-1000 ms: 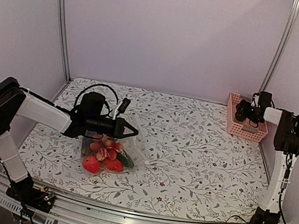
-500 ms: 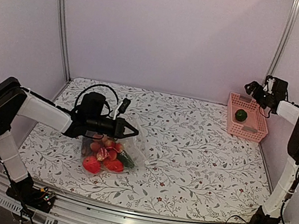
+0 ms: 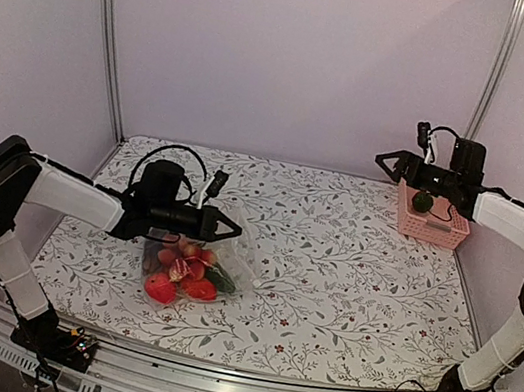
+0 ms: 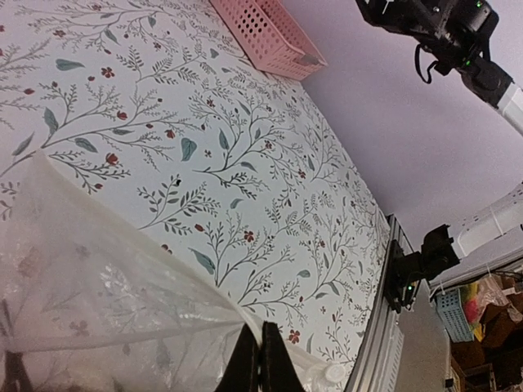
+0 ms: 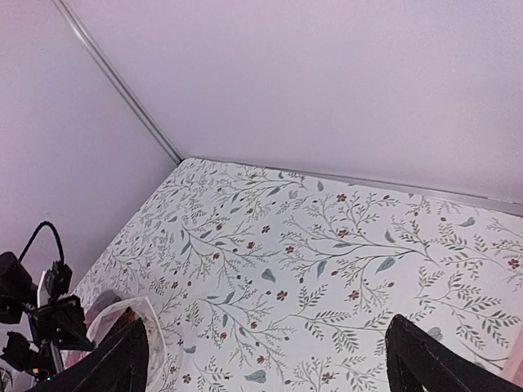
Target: Open the zip-top bag and remove the fake food
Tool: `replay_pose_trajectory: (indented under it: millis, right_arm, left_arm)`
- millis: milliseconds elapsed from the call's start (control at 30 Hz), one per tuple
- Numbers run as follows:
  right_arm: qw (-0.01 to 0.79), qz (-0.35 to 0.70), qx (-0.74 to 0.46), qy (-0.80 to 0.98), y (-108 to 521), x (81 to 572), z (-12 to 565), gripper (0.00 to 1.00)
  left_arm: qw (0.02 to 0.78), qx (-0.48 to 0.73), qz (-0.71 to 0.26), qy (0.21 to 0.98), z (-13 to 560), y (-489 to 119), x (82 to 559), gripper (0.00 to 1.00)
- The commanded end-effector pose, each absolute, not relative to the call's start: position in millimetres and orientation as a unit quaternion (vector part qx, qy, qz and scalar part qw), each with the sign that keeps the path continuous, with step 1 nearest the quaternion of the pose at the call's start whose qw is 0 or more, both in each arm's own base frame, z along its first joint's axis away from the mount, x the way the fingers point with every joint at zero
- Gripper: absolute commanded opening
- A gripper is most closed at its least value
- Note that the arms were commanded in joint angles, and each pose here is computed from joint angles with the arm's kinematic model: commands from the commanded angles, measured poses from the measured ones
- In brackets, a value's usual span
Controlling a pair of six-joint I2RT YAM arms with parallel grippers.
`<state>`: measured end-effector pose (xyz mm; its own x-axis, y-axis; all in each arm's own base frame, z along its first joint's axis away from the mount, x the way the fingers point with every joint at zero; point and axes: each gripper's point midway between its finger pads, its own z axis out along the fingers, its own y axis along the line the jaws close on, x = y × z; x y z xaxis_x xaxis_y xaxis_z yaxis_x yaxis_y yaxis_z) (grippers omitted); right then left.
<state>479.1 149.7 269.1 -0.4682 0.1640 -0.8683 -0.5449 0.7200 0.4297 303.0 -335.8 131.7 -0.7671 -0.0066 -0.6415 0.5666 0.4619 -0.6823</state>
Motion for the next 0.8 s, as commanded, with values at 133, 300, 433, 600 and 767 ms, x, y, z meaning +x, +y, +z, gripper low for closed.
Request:
replay_pose_trajectory:
  millis: [133, 300, 433, 600, 767]
  right_arm:
    - [0.372, 0.446, -0.241, 0.777, 266.4, 387.1, 220.4, 0.95]
    - [0.291, 0.476, -0.258, 0.789, 312.0, 342.9, 184.3, 0.85]
    - [0.232, 0.492, -0.275, 0.793, 339.1, 309.9, 156.8, 0.78]
    - [0.181, 0.505, -0.29, 0.793, 366.3, 279.8, 134.2, 0.68]
    - [0.135, 0.525, -0.285, 0.79, 389.3, 261.8, 117.1, 0.58]
  left_arm:
    - [0.306, 0.202, -0.481, 0.796, 139.0, -342.7, 285.7, 0.0]
    - [0.31, 0.21, -0.481, 0.793, 139.1, -346.9, 276.9, 0.0]
    - [0.317, 0.216, -0.481, 0.789, 138.6, -349.3, 271.0, 0.0]
    - [0.317, 0.221, -0.479, 0.788, 135.5, -352.2, 265.9, 0.0]
    - [0.323, 0.226, -0.481, 0.783, 137.8, -355.5, 263.6, 0.0]
